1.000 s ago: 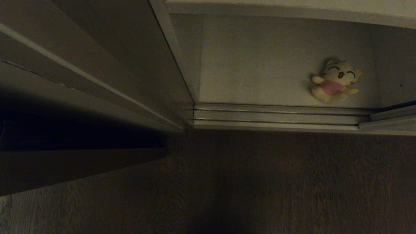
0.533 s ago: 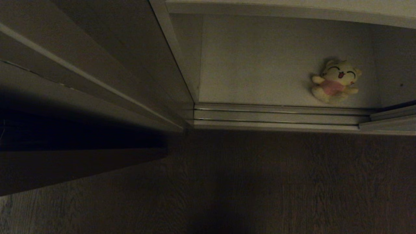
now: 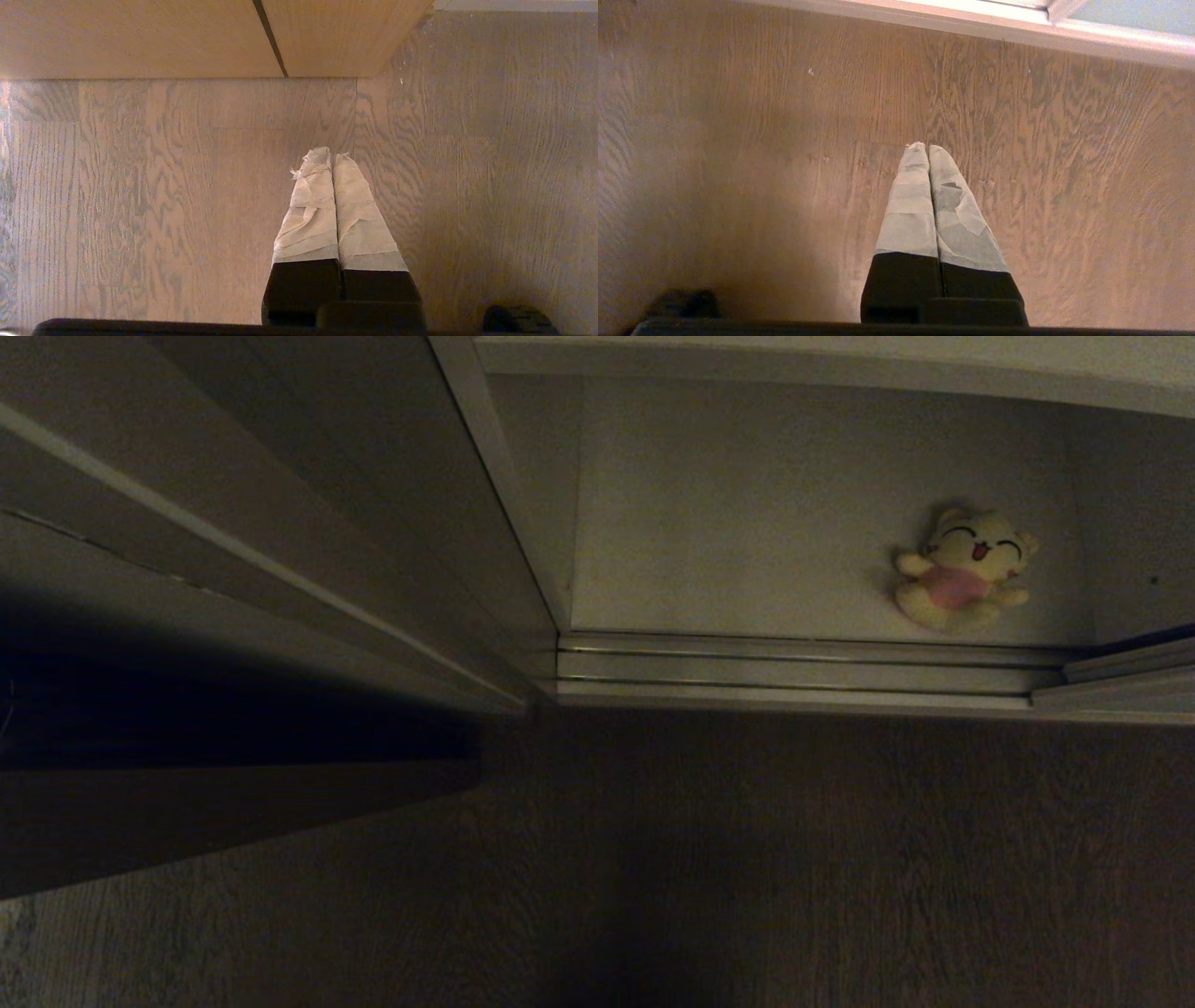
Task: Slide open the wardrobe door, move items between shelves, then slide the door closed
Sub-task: Place the pink doll on the higher shelf
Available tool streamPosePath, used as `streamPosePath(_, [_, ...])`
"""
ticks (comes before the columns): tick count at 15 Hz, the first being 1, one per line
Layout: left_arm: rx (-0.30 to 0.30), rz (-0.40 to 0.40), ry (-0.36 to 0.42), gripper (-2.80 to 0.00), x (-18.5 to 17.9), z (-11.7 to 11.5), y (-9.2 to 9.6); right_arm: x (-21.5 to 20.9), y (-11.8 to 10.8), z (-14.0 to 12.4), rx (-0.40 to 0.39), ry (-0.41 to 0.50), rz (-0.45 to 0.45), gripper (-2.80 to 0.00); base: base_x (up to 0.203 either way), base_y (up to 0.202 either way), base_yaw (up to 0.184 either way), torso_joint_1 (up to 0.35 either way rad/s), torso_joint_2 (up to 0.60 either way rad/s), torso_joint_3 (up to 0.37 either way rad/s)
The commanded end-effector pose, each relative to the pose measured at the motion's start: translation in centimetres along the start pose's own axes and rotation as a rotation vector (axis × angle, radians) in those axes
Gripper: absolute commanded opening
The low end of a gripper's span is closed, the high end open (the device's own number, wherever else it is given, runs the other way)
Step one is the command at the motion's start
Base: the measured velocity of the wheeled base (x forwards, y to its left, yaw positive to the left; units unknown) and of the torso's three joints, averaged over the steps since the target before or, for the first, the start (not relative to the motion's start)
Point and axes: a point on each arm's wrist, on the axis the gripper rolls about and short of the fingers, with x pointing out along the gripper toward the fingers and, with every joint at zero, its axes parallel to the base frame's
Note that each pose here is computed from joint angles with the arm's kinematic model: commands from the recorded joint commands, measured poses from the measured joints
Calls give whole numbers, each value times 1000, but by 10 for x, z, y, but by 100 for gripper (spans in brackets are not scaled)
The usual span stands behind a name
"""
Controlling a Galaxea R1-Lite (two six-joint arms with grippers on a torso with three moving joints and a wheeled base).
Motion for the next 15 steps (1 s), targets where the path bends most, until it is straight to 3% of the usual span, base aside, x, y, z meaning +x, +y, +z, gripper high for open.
streamPosePath(1, [0,0,-2,-280,0,0,0,0,0,0,-33,3,1,-280,0,0,0,0,0,0])
streamPosePath(7, [-1,0,-2,-280,0,0,0,-4,0,8,-51,17,3,-280,0,0,0,0,0,0])
streamPosePath(11, [-5,0,-3,-280,0,0,0,2,-4,79,-4,57,17,-280,0,0,0,0,0,0])
streamPosePath(13, [-4,0,-3,-280,0,0,0,15,-6,96,2,119,23,-280,0,0,0,0,0,0])
streamPosePath(15, [-6,0,-3,-280,0,0,0,31,-8,112,13,173,-43,-280,0,0,0,0,0,0])
